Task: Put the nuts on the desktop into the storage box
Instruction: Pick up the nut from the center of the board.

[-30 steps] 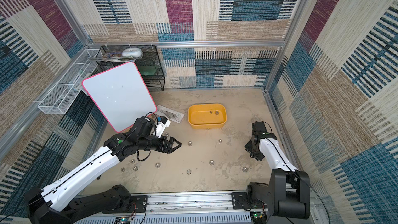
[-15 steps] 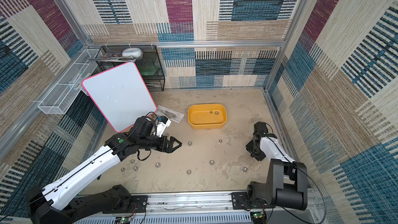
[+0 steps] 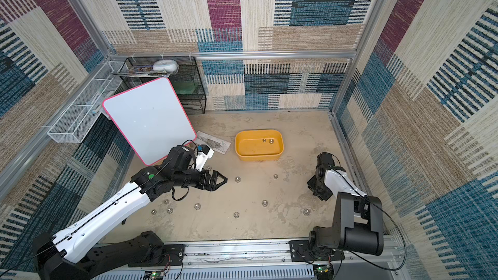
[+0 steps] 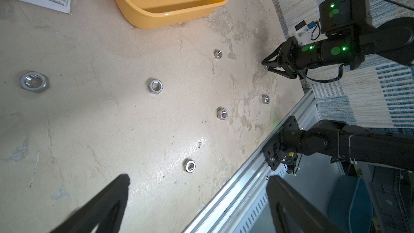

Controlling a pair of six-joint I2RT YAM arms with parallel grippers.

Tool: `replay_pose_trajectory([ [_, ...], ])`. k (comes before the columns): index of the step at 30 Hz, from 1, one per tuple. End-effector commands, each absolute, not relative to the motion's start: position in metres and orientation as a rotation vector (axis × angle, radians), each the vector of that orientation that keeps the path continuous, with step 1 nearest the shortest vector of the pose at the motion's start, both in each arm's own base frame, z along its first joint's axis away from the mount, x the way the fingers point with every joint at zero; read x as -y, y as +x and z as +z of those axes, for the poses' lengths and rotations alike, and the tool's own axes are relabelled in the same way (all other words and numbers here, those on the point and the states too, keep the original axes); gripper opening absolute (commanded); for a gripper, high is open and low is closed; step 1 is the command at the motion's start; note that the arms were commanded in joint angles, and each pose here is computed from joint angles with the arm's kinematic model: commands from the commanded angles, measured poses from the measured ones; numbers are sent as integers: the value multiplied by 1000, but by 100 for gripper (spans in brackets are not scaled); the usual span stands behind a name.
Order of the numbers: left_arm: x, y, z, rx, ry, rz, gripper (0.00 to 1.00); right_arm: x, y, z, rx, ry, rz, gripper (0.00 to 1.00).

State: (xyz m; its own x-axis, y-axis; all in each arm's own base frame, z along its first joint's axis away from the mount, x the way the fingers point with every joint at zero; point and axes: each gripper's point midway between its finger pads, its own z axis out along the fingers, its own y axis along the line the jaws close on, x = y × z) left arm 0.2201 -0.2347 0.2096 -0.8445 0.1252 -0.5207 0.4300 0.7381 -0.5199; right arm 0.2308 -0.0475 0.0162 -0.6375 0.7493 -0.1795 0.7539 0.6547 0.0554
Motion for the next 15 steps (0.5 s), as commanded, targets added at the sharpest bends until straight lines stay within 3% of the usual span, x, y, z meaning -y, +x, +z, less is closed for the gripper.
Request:
replay_pose_trajectory([
  [1, 234, 222, 213, -2462, 425, -887, 100, 41, 221, 11, -2723, 1242, -6, 32],
  [5, 233, 222, 214, -2458, 420, -890, 100, 43, 224, 18, -2720, 1214, -21, 26],
  [15, 226, 219, 220, -2451, 383, -873, 100, 34, 263, 62, -2677, 1020, 78, 25],
])
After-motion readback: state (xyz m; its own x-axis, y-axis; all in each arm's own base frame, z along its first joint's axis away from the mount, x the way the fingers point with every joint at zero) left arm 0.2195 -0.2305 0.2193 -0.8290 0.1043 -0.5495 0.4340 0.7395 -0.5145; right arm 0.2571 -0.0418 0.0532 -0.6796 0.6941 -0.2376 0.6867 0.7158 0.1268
